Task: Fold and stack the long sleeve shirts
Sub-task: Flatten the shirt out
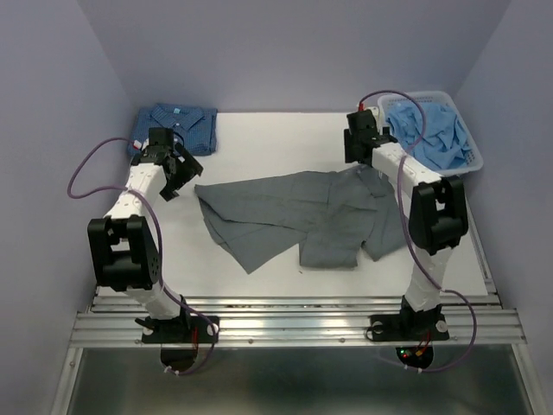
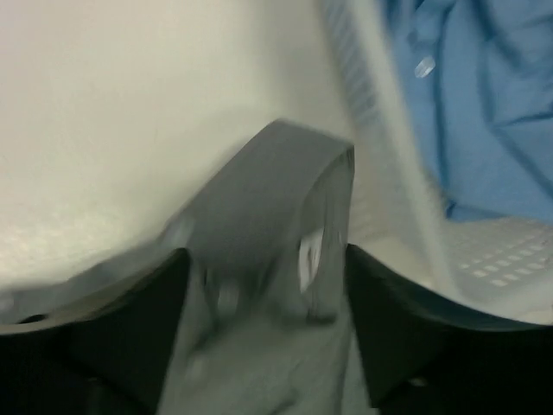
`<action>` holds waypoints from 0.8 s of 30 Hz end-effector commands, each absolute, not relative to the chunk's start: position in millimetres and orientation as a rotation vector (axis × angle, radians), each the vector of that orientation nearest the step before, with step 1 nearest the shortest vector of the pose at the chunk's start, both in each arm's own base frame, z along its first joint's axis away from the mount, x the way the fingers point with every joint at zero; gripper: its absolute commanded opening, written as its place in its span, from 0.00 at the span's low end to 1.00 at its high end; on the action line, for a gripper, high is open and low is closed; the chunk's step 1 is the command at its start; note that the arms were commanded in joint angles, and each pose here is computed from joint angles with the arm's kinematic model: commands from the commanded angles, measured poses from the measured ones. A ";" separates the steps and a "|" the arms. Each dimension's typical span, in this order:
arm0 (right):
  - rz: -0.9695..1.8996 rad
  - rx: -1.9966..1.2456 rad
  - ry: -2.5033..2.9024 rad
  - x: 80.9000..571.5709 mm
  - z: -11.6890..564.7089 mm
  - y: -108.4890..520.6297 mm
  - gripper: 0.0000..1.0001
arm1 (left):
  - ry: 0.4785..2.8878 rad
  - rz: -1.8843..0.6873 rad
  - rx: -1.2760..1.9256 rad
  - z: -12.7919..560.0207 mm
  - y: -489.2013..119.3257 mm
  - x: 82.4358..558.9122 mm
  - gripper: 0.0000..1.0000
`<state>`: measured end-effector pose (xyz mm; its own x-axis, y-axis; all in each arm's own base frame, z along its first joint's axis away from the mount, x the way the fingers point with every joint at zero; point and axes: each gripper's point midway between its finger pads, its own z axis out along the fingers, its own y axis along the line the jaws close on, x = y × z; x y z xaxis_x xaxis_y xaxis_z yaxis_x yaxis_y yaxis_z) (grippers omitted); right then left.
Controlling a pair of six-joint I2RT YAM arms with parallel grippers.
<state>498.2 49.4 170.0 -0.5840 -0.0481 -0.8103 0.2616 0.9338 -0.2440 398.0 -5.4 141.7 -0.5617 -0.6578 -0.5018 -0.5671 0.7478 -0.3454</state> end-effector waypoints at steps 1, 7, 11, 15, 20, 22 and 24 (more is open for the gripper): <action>-0.232 0.183 2.139 516.1 216.5 74.6 1.00 | 2.196 -0.255 -0.851 199.9 -4.5 409.5 0.99; -0.082 0.173 2.125 484.4 212.1 85.0 1.00 | 2.280 -0.335 -0.848 155.8 -20.4 381.6 0.99; 0.002 0.256 2.171 440.4 187.9 83.7 1.00 | 2.359 -0.335 -0.883 119.1 -24.9 366.7 0.99; 0.117 0.313 2.205 398.0 166.0 87.8 1.00 | 2.394 -0.477 -0.835 99.8 -47.3 363.2 0.99; 0.173 0.343 2.255 343.4 141.4 82.3 1.00 | 2.462 -0.509 -0.727 82.0 -89.8 365.2 0.97; 0.193 0.347 2.294 328.3 129.8 83.2 1.00 | 2.505 -0.513 -0.694 68.9 -105.7 365.9 0.90; 0.188 0.355 2.343 311.5 113.3 80.7 1.00 | 2.516 -0.517 -0.694 65.6 -111.5 370.6 0.81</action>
